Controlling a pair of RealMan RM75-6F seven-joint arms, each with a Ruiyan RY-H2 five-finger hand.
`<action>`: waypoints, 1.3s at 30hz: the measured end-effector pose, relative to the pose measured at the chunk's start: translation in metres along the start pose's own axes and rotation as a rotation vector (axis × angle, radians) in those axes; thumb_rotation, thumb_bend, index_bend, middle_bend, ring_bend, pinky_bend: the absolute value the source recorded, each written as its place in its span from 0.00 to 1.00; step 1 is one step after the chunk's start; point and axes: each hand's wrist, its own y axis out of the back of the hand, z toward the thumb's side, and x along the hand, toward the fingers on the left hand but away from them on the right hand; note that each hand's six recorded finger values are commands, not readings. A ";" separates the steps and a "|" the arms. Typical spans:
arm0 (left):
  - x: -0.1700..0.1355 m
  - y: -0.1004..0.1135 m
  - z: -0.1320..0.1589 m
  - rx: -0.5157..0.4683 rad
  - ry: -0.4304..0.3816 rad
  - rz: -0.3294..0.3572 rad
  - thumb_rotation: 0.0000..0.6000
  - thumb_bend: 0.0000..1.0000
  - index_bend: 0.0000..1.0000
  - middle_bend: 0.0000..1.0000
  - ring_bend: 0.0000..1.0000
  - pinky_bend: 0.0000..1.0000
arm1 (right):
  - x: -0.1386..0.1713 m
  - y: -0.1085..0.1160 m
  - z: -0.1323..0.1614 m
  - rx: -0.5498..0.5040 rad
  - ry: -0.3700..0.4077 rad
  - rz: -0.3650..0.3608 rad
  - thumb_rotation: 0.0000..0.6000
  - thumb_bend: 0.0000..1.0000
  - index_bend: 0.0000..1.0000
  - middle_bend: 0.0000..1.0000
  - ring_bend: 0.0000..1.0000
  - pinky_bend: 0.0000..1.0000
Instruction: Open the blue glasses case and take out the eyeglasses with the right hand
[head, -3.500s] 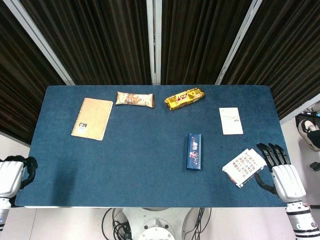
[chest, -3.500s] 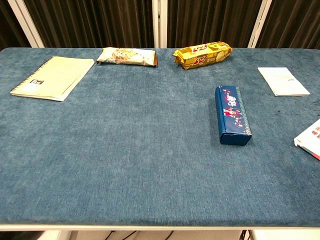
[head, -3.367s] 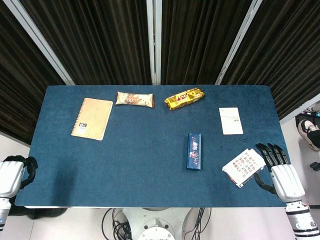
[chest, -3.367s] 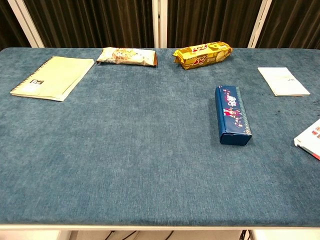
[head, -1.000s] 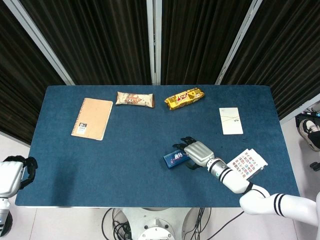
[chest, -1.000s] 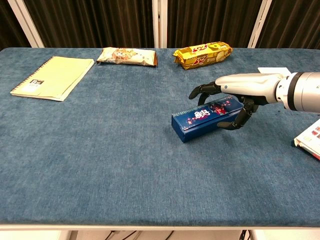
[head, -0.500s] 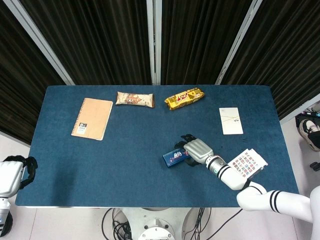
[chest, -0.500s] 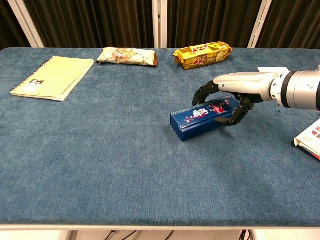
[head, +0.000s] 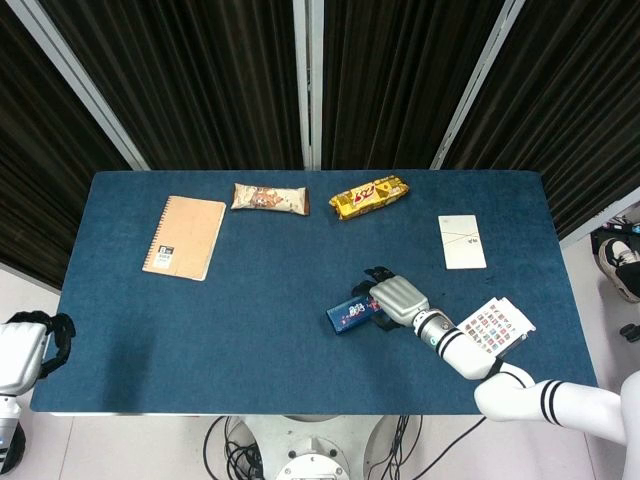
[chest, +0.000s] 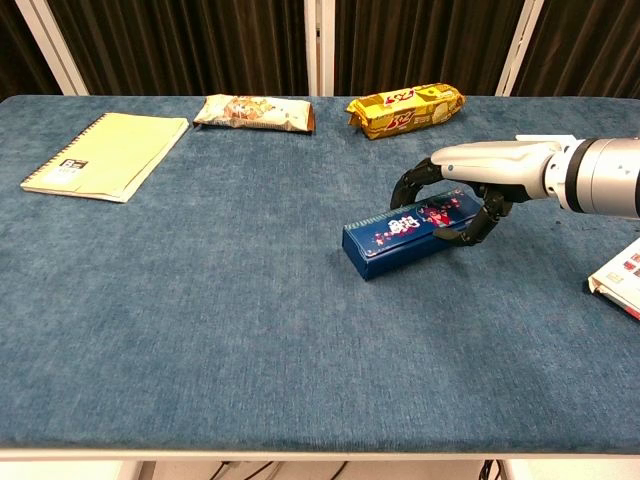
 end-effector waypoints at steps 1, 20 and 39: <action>0.000 0.000 0.000 0.000 0.000 0.000 1.00 0.58 0.66 0.65 0.46 0.41 | 0.000 0.000 0.000 0.000 0.000 0.000 1.00 0.44 0.24 0.23 0.00 0.00; 0.000 0.000 0.000 -0.004 0.000 -0.001 1.00 0.58 0.66 0.65 0.46 0.41 | -0.032 0.004 0.013 0.000 0.009 -0.009 1.00 0.48 0.31 0.25 0.00 0.00; 0.000 0.000 -0.001 -0.010 -0.001 -0.004 1.00 0.58 0.66 0.65 0.46 0.41 | -0.101 0.043 0.028 -0.039 -0.058 -0.134 1.00 0.45 0.00 0.05 0.00 0.00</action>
